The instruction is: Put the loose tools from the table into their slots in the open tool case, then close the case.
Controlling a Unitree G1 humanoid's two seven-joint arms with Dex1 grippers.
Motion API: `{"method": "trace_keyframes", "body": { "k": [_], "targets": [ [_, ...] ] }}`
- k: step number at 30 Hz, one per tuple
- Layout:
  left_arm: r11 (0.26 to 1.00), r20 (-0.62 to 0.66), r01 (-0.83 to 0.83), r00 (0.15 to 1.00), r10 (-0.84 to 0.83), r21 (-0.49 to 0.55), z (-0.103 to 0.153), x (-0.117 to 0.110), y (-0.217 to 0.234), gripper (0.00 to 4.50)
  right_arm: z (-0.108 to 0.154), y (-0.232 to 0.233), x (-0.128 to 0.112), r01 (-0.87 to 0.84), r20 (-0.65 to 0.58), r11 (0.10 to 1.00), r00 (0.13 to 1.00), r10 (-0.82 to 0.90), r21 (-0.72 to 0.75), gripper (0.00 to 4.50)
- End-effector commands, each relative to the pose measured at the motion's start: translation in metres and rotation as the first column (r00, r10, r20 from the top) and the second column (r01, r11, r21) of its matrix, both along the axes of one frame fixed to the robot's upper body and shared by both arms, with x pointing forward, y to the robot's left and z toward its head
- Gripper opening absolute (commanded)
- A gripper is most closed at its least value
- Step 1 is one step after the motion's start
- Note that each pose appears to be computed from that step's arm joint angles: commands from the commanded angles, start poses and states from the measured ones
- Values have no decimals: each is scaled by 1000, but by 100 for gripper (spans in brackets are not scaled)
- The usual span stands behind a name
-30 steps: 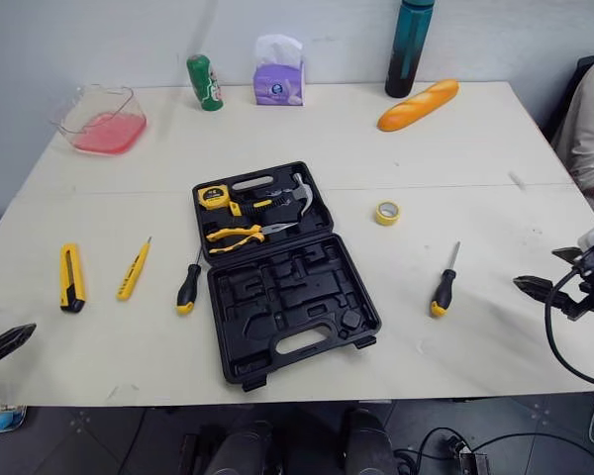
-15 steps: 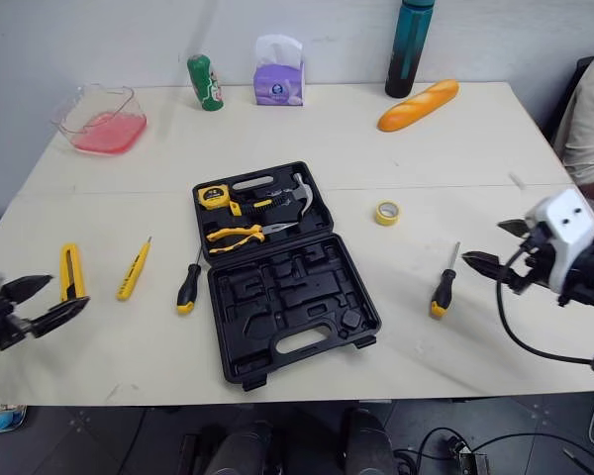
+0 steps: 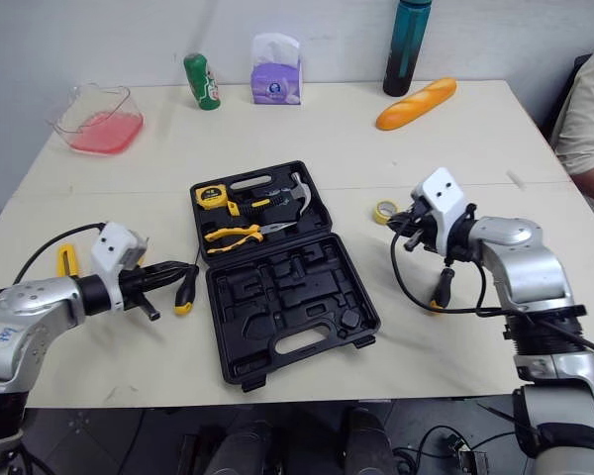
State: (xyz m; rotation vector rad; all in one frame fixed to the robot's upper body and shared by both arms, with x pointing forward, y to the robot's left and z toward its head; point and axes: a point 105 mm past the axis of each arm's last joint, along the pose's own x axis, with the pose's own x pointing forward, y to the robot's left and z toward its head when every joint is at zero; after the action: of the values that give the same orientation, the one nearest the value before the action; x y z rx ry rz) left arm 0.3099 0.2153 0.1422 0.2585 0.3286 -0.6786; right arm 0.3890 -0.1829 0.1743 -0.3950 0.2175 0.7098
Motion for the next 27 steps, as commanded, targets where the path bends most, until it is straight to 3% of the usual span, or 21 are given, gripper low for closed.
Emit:
{"method": "trace_keyframes", "body": {
  "k": [1, 18, 27],
  "targets": [
    [1000, 8, 12, 1000, -12, 10, 1, 5, -8, 0, 4, 15, 9, -22, 38, 1000, 999, 22, -5, 5],
    [1000, 3, 7, 1000, -7, 21, -10, 24, -16, 0, -12, 55, 22, -100, 13, 995, 995, 99, 20, 5],
    [998, 14, 57, 998, -57, 4, -8, 29, -35, 0, -8, 76, 9, -194, 20, 978, 981, 193, 80, 5]
  ]
}}
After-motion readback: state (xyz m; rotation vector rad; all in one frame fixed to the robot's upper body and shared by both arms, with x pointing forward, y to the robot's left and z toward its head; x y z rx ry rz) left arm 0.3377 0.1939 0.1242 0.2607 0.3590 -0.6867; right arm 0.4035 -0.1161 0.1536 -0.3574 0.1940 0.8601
